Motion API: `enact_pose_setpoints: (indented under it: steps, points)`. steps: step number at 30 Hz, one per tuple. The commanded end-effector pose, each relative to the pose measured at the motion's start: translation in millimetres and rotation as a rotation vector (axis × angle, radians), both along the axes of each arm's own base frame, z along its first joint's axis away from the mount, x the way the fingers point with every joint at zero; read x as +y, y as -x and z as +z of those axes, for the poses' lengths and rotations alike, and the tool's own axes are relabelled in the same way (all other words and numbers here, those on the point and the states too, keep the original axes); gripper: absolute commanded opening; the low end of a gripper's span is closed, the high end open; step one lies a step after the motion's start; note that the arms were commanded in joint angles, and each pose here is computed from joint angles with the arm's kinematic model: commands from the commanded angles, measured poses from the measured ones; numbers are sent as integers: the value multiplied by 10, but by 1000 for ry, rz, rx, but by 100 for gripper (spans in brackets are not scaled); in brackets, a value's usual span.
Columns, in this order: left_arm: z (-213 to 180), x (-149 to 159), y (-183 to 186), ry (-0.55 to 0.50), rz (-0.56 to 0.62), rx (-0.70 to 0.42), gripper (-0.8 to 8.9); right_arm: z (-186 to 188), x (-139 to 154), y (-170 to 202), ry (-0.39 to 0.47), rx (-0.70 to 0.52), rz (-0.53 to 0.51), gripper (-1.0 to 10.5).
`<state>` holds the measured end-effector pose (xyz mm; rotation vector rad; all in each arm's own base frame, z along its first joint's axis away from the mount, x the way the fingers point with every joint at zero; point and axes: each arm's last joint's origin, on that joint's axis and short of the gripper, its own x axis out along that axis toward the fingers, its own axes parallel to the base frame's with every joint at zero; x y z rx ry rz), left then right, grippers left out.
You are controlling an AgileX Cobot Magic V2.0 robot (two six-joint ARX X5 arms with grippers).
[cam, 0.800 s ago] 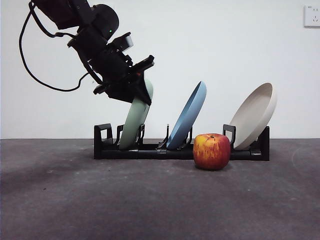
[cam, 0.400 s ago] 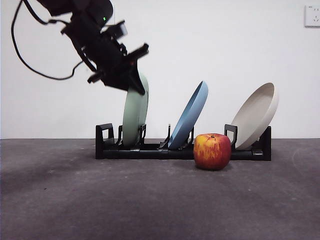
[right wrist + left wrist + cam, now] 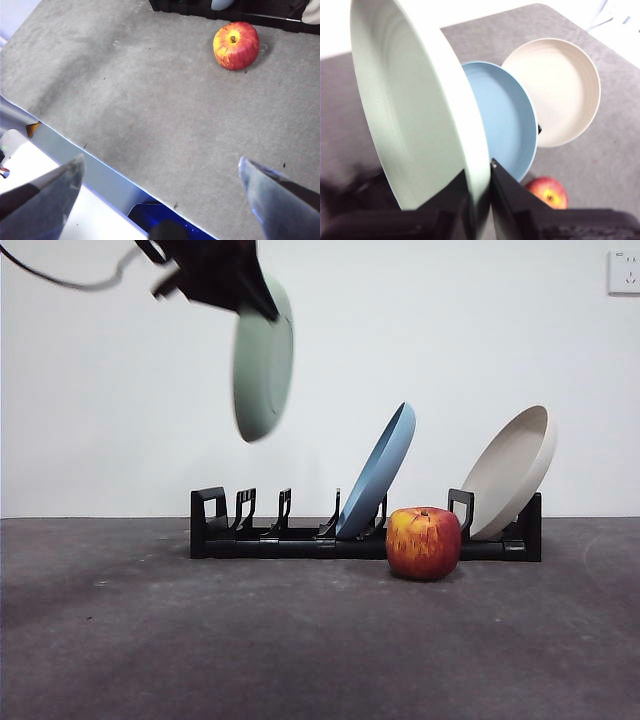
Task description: Take the green plate from the plate rack,put the plate on the table,take the apple from the table,put the apple in the plate
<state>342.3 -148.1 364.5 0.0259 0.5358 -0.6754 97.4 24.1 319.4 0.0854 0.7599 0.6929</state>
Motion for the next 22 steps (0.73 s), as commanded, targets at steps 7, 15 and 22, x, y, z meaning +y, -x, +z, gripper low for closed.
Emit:
enact_pose_setpoints:
  steps: [7,15,22]
  points:
    - [383,57,813,-309,-28,-49,-7,18,2,-7,-7,-9,-7,658]
    - [195,-366,1395,-654,-102,23,-6,18,3,-7,-8,-8,-7,658]
    - [-361,-802,1807,-864,-189,17,-6,19,4,-6,-11,-8,-4,658]
